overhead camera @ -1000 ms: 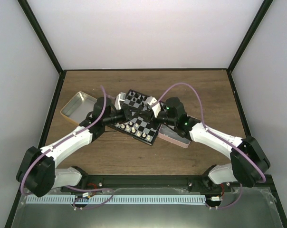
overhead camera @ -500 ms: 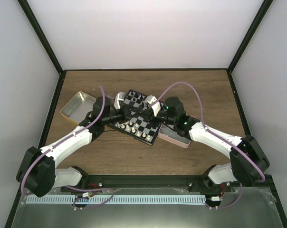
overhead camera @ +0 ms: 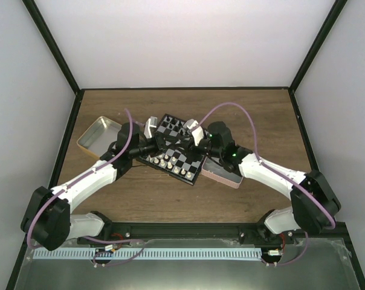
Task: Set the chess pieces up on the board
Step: Place the chess piece on the chessboard.
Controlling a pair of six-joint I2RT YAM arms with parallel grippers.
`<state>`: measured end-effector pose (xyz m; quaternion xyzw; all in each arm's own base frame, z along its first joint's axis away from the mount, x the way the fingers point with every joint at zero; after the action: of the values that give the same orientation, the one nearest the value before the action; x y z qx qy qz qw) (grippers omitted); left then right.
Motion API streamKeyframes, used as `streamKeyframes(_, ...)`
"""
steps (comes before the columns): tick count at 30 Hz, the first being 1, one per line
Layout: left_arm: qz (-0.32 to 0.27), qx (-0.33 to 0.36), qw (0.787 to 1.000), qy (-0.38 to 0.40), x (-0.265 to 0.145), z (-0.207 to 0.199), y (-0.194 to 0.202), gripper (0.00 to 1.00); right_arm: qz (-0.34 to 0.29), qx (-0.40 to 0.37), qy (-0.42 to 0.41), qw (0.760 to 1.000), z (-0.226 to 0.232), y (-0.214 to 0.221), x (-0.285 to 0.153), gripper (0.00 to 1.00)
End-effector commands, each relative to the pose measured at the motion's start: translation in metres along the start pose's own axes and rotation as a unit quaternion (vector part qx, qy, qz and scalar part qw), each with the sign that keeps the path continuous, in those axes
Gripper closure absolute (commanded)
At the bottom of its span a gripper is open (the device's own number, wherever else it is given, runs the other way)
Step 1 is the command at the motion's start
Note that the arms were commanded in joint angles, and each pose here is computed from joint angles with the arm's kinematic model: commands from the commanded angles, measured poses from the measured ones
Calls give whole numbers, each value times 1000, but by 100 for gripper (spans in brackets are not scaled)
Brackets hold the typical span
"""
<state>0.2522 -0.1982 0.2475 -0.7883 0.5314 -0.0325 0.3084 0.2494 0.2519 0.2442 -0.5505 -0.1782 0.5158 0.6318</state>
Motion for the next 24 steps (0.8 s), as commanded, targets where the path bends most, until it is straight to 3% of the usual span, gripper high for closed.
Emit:
streamKeyframes(1,13,18,999,49,0,-17,2,90,-39,11,-29,999,18,-17,-8,50)
streamKeyframes(5,1,16,999,39,-1,-13,-1,90,-52,22,-46,997,23,-7,-21,40)
streamKeyframes(11,-10,7,1000,27,-2,-9,-3,89,-85,60,-89,991,35,0,-45,38)
streamKeyframes(15,-14,0,999,31,-4,-10,-5,89,-125,152,-80,977,34,-9,-53,40)
streamKeyframes(18,-17,-10,999,36,-6,-12,-6,89,-150,253,-57,954,23,-14,-54,39)
streamKeyframes(24,-24,-26,998,55,-11,-19,-9,89,-132,359,-127,915,12,-20,-48,43)
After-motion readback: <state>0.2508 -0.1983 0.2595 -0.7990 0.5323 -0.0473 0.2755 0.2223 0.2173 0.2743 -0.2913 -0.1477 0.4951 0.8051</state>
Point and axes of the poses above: each gripper's point midway between its finger pads, its own x axis out along the fingers, its own z axis along the line the jaws close on, y = z × x, the point moved 9 cm from there along -x, back along the fingers, and after that the axes turned 12 degrees about x, right-handed, at the moved point
